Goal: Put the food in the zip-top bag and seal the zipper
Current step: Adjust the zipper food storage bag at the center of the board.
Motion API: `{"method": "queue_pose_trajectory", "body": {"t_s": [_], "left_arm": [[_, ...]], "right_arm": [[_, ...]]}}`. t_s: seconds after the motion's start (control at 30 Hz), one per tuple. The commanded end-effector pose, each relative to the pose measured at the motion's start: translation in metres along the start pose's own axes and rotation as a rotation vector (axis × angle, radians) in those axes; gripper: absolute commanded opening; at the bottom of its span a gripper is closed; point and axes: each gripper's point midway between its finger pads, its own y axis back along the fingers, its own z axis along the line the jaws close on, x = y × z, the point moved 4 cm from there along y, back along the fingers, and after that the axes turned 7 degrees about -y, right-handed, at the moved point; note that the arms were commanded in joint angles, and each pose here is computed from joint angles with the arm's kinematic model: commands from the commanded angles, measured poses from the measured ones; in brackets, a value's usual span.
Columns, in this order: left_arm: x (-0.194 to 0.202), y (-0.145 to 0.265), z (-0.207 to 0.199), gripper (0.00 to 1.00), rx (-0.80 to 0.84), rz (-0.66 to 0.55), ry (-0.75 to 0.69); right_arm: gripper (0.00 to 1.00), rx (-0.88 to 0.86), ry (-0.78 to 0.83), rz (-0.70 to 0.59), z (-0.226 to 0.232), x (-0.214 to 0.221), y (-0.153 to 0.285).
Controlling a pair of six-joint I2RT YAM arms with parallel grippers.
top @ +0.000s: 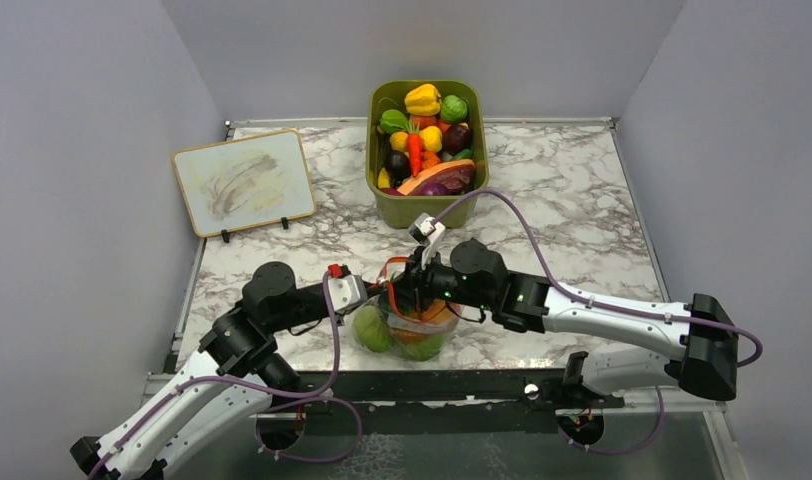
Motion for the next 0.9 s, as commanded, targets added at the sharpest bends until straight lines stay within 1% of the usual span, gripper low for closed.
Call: {"method": "queue_pose_trajectory", "body": {"t_s": [0.0,0.07,0.2,0.27,0.33,0.4,0.47,0.57,0.67,0.77,0.87], "left_arm": [[-0.035,0.001,0.021,0.0,-0.093,-0.113,-0.116],[-0.031,0.003,0.022,0.0,-0.109,-0.093,-0.113],[-0.026,0.009,0.024,0.0,-0.145,-0.063,-0.117],[-0.021,0.011,0.024,0.0,-0.145,-0.03,-0.12],[-0.015,0.013,0.023,0.0,-0.144,-0.001,-0.116],[-0.015,0.014,0.021,0.0,-0.141,-0.006,-0.108],[-0.019,0.012,0.017,0.0,-0.115,-0.035,-0.096],[-0.023,0.007,0.013,0.0,-0.077,-0.07,-0.076],[-0.023,0.004,0.011,0.0,-0.064,-0.088,-0.073],[-0.02,0.002,0.008,0.0,-0.047,-0.087,-0.069],[-0.019,0.002,0.004,0.0,-0.024,-0.087,-0.068]], "right_arm": [[0.01,0.107,-0.001,0.473,-0.027,0.119,0.014],[0.01,0.147,0.011,0.523,-0.033,0.13,0.019],[0.01,0.203,0.031,0.568,-0.034,0.138,0.03],[0.01,0.201,0.032,0.549,-0.029,0.129,0.038],[0.01,0.18,0.04,0.498,-0.022,0.114,0.046],[0.01,0.152,0.053,0.46,-0.015,0.102,0.054],[0.01,0.112,0.06,0.458,-0.009,0.099,0.056],[0.01,0.061,0.042,0.547,-0.009,0.121,0.049],[0.01,0.093,0.049,0.627,-0.017,0.145,0.041],[0.01,0.148,0.054,0.66,-0.028,0.156,0.037],[0.01,0.221,0.06,0.649,-0.038,0.157,0.036]]}}
